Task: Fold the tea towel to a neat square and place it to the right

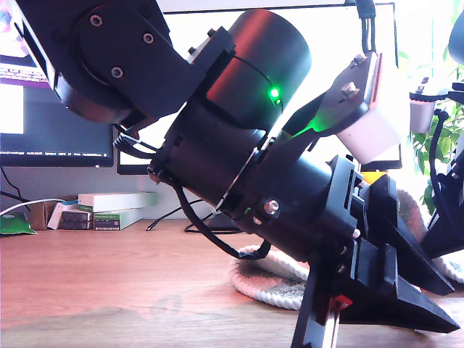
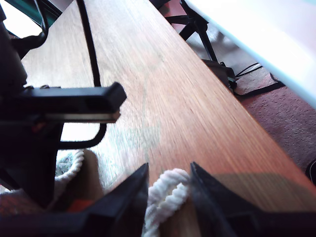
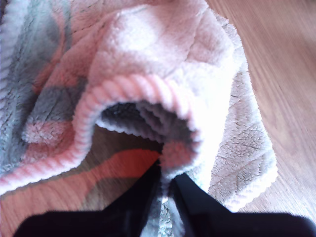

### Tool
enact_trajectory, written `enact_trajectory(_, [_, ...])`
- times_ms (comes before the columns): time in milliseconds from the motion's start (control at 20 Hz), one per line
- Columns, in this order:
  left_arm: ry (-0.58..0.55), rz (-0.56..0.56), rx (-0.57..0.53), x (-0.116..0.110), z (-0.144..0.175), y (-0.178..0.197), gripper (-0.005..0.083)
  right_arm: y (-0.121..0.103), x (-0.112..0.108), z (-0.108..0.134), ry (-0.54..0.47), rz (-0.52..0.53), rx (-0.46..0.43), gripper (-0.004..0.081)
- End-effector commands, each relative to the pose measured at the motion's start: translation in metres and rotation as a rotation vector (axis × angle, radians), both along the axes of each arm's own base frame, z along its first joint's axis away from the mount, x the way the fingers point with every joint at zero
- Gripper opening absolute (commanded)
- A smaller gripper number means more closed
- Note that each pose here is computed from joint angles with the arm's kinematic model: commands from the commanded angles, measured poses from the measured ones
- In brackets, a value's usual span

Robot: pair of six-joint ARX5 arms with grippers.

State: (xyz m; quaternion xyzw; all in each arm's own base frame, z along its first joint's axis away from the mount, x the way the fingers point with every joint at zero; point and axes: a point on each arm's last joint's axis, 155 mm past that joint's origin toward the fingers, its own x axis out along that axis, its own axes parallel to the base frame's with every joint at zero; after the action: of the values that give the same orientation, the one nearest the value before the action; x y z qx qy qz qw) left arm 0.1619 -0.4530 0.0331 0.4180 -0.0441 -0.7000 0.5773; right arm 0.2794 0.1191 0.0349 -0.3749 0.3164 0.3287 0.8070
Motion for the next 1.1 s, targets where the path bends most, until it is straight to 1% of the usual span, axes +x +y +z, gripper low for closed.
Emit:
enact_trajectory(0, [0.045, 0.006, 0.031, -0.005, -0.016, 0.004, 0.0228, 0.0, -0.003, -0.005, 0.01, 0.005, -0.005, -0.0013])
enact_trajectory(250, [0.095, 0.005, 0.063, -0.01, -0.021, 0.007, 0.0228, 0.0, -0.003, -0.005, 0.01, 0.005, -0.005, -0.0013])
enact_trajectory(400, [0.102, 0.008, 0.069, -0.009, -0.022, 0.004, 0.0228, 0.0, -0.003, -0.005, 0.011, 0.005, -0.005, -0.0013])
enact_trajectory(500, [0.133, 0.027, 0.078, -0.006, -0.025, 0.0, 0.0229, 0.0, -0.003, -0.005, 0.011, 0.005, -0.005, -0.0013])
enact_trajectory(700, [0.138, 0.033, 0.083, -0.003, -0.024, -0.005, 0.0229, 0.0, -0.003, -0.005, 0.012, 0.005, -0.006, -0.0013])
enact_trajectory(900, [0.14, 0.055, 0.119, 0.0, -0.031, 0.0, 0.0229, 0.0, -0.003, -0.005, 0.012, 0.005, -0.006, -0.0013])
enact_trajectory(1050, [0.137, 0.079, 0.126, 0.005, -0.032, 0.002, 0.0227, 0.0, -0.004, -0.005, 0.013, 0.005, -0.006, -0.0013])
